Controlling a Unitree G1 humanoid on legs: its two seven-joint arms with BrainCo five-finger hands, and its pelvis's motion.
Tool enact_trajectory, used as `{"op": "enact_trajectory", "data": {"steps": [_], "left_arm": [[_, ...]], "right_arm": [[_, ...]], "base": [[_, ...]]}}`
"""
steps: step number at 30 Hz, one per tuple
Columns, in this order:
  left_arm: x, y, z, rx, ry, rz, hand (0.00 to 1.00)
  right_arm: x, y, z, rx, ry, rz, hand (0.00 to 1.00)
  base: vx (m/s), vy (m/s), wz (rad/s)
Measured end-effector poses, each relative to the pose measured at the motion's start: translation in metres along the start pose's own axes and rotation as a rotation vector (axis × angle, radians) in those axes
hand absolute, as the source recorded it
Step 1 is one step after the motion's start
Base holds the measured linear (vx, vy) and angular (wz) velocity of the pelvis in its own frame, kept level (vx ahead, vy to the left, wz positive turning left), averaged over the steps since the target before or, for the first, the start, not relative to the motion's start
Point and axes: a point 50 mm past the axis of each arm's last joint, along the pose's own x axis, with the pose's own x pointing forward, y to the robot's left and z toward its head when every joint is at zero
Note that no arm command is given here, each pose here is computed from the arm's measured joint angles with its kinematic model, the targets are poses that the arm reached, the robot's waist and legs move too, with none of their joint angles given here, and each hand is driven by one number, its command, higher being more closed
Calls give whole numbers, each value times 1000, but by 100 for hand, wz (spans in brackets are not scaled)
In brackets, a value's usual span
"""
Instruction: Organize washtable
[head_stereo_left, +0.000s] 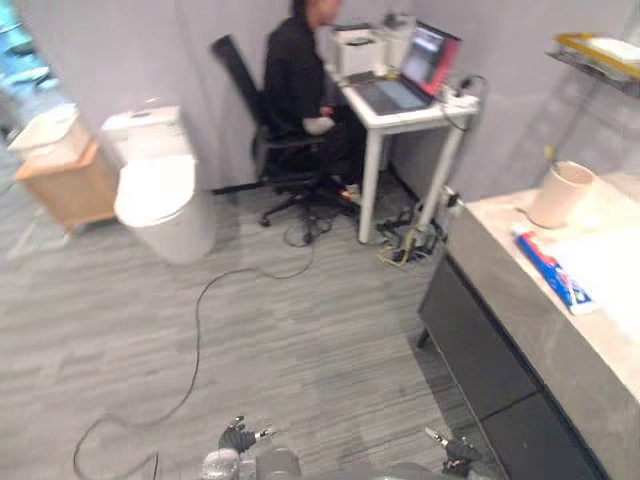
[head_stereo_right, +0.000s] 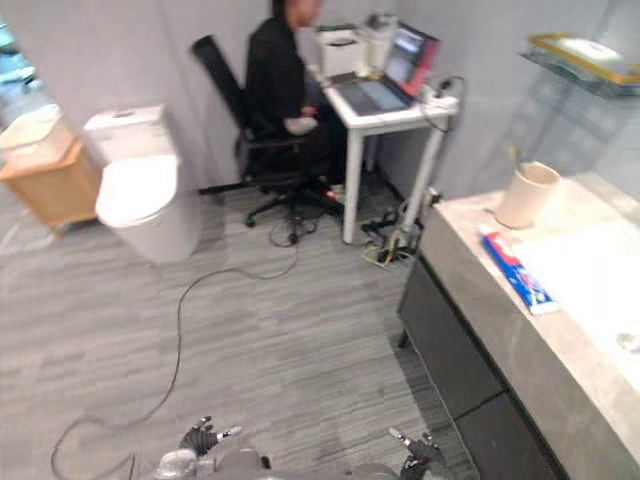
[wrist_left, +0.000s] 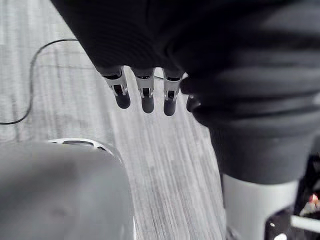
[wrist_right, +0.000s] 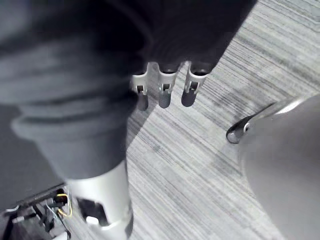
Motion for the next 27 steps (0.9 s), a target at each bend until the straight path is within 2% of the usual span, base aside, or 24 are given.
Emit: {"op": "enact_trajectory", "data": {"steps": [6,9,10,13,15,17,20,22,27], "left_arm": [[-2,-4,-6,23,14,0,0],[0,11,-5,130,18,8,0],[3,10,3,190,3,-11,0],[3,5,5,239,-3,-34,0],[4,-4,9,272,-15,-58,0],[5,0,16,307,-39,-51,0],[7,1,22,316,-47,-42,0],[9,-14,45,328,-134,-64,0],[11,-17,65,321,-193,-50,0]], "right_arm": [[5,4,28,-89,-84,28,0],[3,14,17,-73,-62,58,0],[2,22,15,-66,-60,76,0],[1,39,32,-120,-137,143,0],[-3,64,53,-196,-228,240,0],[-11,92,63,-318,-299,344,0],[-16,103,66,-382,-340,386,0],[-16,94,76,-394,-371,363,0],[-16,93,74,-389,-369,361,0]], "base": [[209,293,-142],[340,497,-128],[196,311,-106],[197,367,-168],[62,281,-241],[-30,201,-284],[-63,213,-219],[-69,147,-142],[16,-79,-47]]}}
